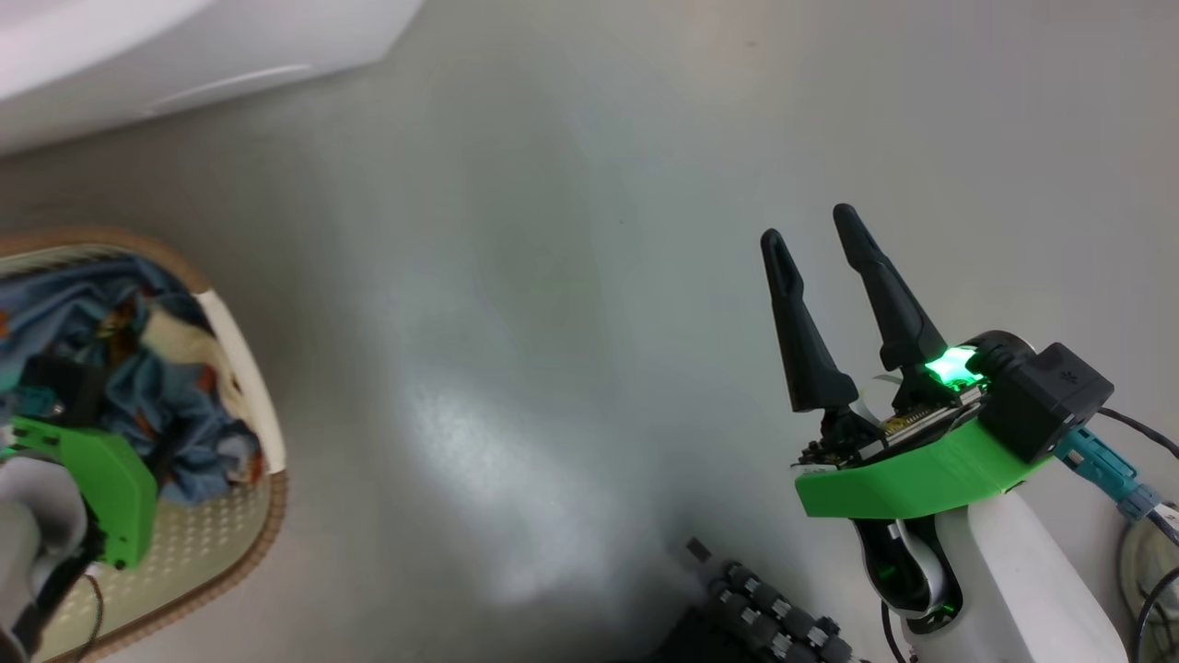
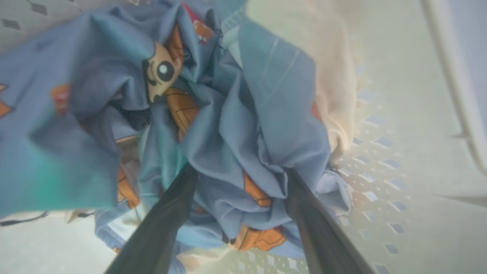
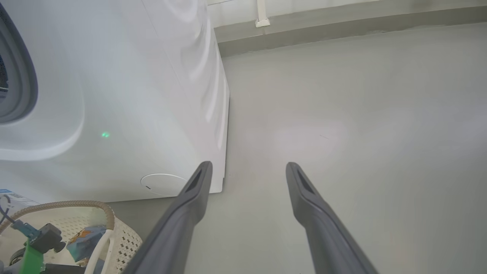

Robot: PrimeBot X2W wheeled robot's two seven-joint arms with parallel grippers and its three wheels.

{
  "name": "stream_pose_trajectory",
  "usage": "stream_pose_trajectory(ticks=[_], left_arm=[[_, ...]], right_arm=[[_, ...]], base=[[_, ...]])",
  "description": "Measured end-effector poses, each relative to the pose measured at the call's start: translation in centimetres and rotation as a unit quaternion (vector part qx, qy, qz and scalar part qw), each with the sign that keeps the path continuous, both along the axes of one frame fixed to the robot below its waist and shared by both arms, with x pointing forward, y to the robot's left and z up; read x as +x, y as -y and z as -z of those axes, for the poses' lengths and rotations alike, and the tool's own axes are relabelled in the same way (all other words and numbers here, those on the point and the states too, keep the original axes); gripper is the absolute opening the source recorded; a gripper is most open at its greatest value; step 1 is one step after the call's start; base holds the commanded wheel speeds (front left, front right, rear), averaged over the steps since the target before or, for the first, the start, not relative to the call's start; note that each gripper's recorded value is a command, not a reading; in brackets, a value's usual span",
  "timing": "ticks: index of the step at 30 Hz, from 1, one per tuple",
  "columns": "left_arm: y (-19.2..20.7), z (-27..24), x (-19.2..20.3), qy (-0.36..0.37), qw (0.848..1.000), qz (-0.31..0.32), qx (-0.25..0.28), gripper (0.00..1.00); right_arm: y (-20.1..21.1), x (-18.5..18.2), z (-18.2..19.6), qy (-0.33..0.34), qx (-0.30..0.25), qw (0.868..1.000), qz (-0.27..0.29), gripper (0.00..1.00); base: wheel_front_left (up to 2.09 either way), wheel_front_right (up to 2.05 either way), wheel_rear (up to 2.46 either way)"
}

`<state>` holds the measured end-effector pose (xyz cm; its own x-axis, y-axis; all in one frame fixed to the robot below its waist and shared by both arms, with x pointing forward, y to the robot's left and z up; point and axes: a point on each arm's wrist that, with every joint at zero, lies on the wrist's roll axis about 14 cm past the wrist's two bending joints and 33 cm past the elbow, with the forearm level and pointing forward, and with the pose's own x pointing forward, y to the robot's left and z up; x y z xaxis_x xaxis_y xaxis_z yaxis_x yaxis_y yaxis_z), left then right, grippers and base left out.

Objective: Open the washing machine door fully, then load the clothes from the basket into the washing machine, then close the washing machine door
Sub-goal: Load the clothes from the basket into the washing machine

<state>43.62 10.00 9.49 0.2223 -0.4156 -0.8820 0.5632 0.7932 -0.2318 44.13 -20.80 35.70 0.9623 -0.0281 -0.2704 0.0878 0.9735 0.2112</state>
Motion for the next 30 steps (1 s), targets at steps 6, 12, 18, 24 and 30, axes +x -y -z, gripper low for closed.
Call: stream_pose_trajectory(ticks=[6, 12, 18, 24, 30], left_arm=[[0.5, 2.2, -0.1, -0.028, 0.999, 0.019, 0.015, 1.0], [-0.6, 3.5, -0.7, -0.06, 0.997, 0.02, 0.048, 0.06], [-0.7, 3.4, -0.9, -0.063, 0.997, 0.017, 0.047, 0.0], [-0.3, 2.6, 0.0, -0.046, 0.998, 0.003, 0.033, 0.0], [0.8, -0.3, 1.6, -0.001, 0.999, -0.045, -0.014, 0.0]], right_arm=[[0.9, -0.5, 0.9, -0.017, -0.012, 1.0, 0.01, 1.0], [1.1, -0.6, 1.2, -0.021, -0.015, 1.0, 0.013, 1.0], [1.0, -0.6, 1.0, -0.018, -0.014, 1.0, 0.01, 1.0], [0.8, -0.2, 0.4, -0.01, -0.014, 1.0, 0.007, 1.0], [0.8, 0.0, -1.2, 0.012, -0.011, 1.0, 0.008, 1.0]], base=[[0.0, 0.0, 0.0], [0.0, 0.0, 0.0], [0.0, 0.0, 0.0], [0.0, 0.0, 0.0], [0.0, 0.0, 0.0]])
